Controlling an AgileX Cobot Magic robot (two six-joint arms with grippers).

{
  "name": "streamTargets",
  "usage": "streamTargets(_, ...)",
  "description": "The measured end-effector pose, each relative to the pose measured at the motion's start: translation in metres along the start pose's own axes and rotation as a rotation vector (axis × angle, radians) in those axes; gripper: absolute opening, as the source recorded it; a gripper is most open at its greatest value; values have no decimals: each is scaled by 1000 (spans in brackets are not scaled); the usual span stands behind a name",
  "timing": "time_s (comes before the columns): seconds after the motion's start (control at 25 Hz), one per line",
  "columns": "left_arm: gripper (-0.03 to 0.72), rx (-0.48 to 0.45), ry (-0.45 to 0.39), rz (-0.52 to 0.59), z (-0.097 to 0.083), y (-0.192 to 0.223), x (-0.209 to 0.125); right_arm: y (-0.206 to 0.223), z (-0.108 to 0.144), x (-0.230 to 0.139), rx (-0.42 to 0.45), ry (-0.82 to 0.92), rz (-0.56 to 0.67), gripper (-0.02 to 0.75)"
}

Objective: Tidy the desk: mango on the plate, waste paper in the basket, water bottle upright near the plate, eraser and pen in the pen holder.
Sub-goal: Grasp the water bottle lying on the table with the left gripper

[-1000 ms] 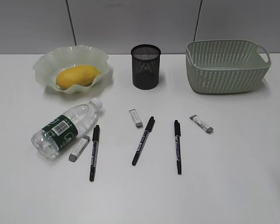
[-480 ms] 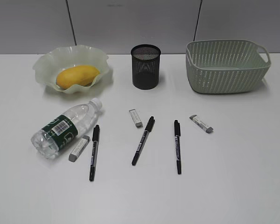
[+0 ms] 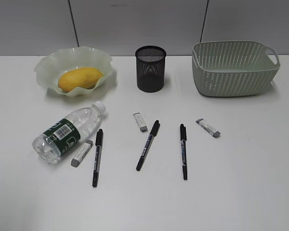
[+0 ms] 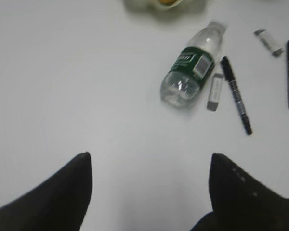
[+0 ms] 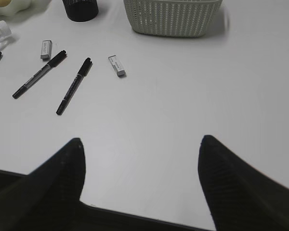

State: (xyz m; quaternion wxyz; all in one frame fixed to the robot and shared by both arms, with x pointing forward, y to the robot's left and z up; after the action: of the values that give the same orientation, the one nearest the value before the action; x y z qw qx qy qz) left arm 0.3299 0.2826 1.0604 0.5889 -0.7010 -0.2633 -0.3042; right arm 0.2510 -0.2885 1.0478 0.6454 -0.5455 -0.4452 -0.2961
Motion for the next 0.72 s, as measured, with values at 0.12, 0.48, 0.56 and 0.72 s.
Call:
streamTargets(0.12, 580, -59, 73, 84, -6, 34, 34, 0, 0, 0, 0, 1, 0, 572)
streamTargets(0.48, 583, -194, 328, 323, -65, 183, 90, 0, 0, 0, 0, 3, 0, 540)
streamTargets(0.56, 583, -205, 362, 330, -78, 206, 94, 0, 0, 0, 0, 3, 0, 531)
streamTargets(0.72, 596, -196, 394, 393, -86, 247, 93, 0, 0, 0, 0, 3, 0, 528)
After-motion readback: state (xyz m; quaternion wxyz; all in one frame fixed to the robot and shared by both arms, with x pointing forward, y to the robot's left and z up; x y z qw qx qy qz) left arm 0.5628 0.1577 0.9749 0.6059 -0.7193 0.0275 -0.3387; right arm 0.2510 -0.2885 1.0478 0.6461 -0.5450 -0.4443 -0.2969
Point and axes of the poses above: a point on each arm's last joint axis where the gripper is mounted, y pointing out along that axis toward the gripper, z along the wrist's bending axis when the last joint is at zero, x = y × z, the point moved 2 cm from there along y, pointing out along that axis toward the gripper, and after that the axes turned 2 degrees about -y, right-handed, at the moved point
